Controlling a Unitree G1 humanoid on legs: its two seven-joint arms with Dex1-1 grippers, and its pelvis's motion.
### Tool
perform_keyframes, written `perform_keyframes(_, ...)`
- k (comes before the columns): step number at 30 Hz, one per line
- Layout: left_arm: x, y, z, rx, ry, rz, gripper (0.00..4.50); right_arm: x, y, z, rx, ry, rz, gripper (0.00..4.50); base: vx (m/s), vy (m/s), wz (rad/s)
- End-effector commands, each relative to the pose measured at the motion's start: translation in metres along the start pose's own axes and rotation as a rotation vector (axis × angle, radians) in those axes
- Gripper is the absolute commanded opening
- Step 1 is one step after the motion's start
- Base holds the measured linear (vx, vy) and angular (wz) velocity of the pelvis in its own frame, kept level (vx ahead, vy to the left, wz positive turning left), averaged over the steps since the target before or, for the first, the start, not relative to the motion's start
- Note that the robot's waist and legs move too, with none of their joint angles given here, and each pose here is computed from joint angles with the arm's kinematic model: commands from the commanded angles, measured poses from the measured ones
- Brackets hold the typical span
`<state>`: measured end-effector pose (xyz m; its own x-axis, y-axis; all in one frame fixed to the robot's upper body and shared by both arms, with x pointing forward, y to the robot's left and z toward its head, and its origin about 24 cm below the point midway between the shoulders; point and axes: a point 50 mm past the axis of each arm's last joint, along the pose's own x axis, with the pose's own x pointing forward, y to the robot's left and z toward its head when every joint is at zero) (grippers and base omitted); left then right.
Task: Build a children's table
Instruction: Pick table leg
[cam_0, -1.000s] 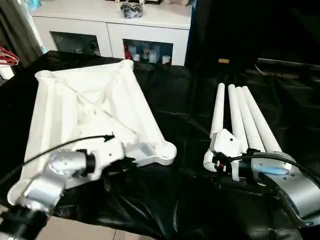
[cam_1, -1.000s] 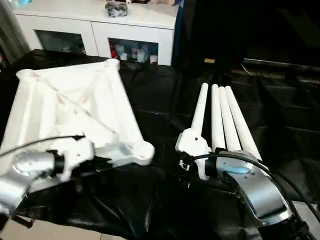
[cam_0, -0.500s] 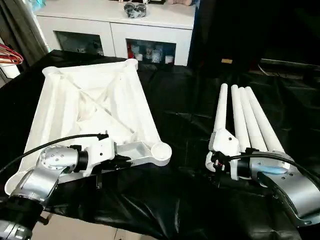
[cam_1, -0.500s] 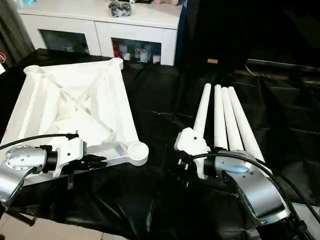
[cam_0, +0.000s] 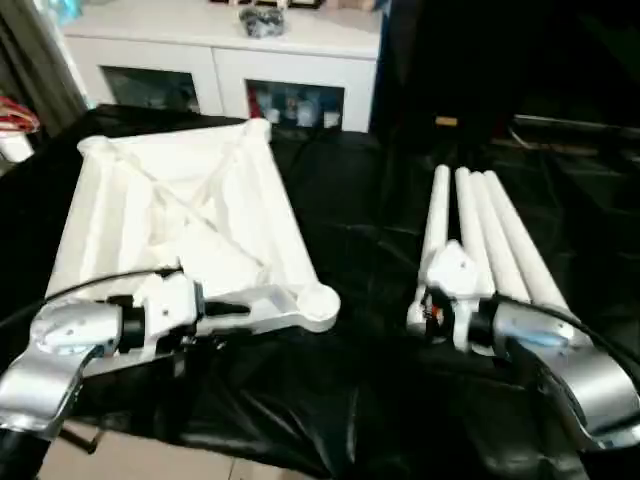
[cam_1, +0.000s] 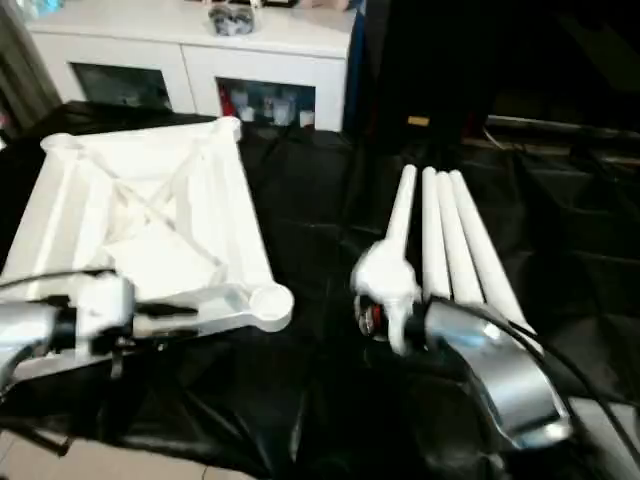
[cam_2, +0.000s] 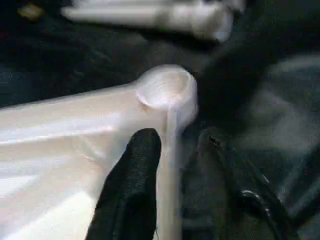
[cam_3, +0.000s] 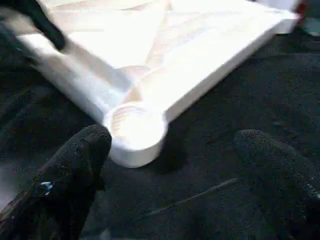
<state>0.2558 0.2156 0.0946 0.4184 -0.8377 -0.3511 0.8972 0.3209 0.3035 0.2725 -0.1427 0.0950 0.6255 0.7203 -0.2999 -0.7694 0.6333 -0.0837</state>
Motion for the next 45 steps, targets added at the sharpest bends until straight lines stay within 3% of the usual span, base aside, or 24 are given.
perform_keyframes(1, 0.003, 0.004, 0.01, -0.036, -0.042, 0.095, 1.77, 0.0, -0.019, -0.001, 0.057, 0.031, -0.16, 4.5, 0.0, 0.0, 0.0)
perform_keyframes(8, 0.031, 0.002, 0.034, -0.12, -0.138, 0.207, 2.18, 0.01, -0.048, -0.007, 0.236, 0.156, -0.432, 4.5, 0.0, 0.0, 0.0)
perform_keyframes(13, 0.043, -0.005, 0.044, -0.131, -0.137, 0.163, 2.6, 0.015, -0.062, -0.012, 0.314, 0.238, -0.576, 4.5, 0.0, 0.0, 0.0)
perform_keyframes(21, 0.046, -0.009, 0.052, -0.108, -0.103, 0.098, 3.05, 0.03, -0.06, -0.018, 0.437, 0.373, -0.544, 4.5, 0.0, 0.0, 0.0)
perform_keyframes(22, 0.046, -0.009, 0.052, -0.107, -0.096, 0.096, 3.3, 0.032, -0.059, -0.019, 0.447, 0.376, -0.537, 4.5, 0.0, 0.0, 0.0)
perform_keyframes(28, 0.044, -0.016, 0.059, -0.124, -0.071, 0.027, 3.3, 0.035, -0.054, -0.032, 0.493, 0.516, -0.51, 4.5, 0.0, 0.0, 0.0)
perform_keyframes(29, 0.044, -0.016, 0.059, -0.129, -0.066, 0.02, 3.41, 0.035, -0.054, -0.033, 0.498, 0.521, -0.512, 4.2, 0.0, 0.0, 0.0)
perform_keyframes(33, 0.041, -0.02, 0.062, -0.134, -0.036, -0.027, 3.41, 0.035, -0.054, -0.036, 0.522, 0.555, -0.502, 4.04, 0.0, 0.0, 0.0)
perform_keyframes(35, 0.04, -0.02, 0.064, -0.124, -0.024, -0.036, 3.41, 0.036, -0.055, -0.037, 0.527, 0.56, -0.496, 3.69, 0.0, 0.0, 0.0)
perform_keyframes(38, 0.039, -0.019, 0.065, -0.11, -0.019, -0.026, 3.41, 0.036, -0.057, -0.035, 0.529, 0.553, -0.503, 3.58, 0.0, 0.0, 0.0)
perform_keyframes(45, 0.041, -0.017, 0.067, -0.084, -0.015, -0.005, 3.41, 0.038, -0.059, -0.031, 0.534, 0.519, -0.504, 2.83, 0.0, 0.0, 0.0)
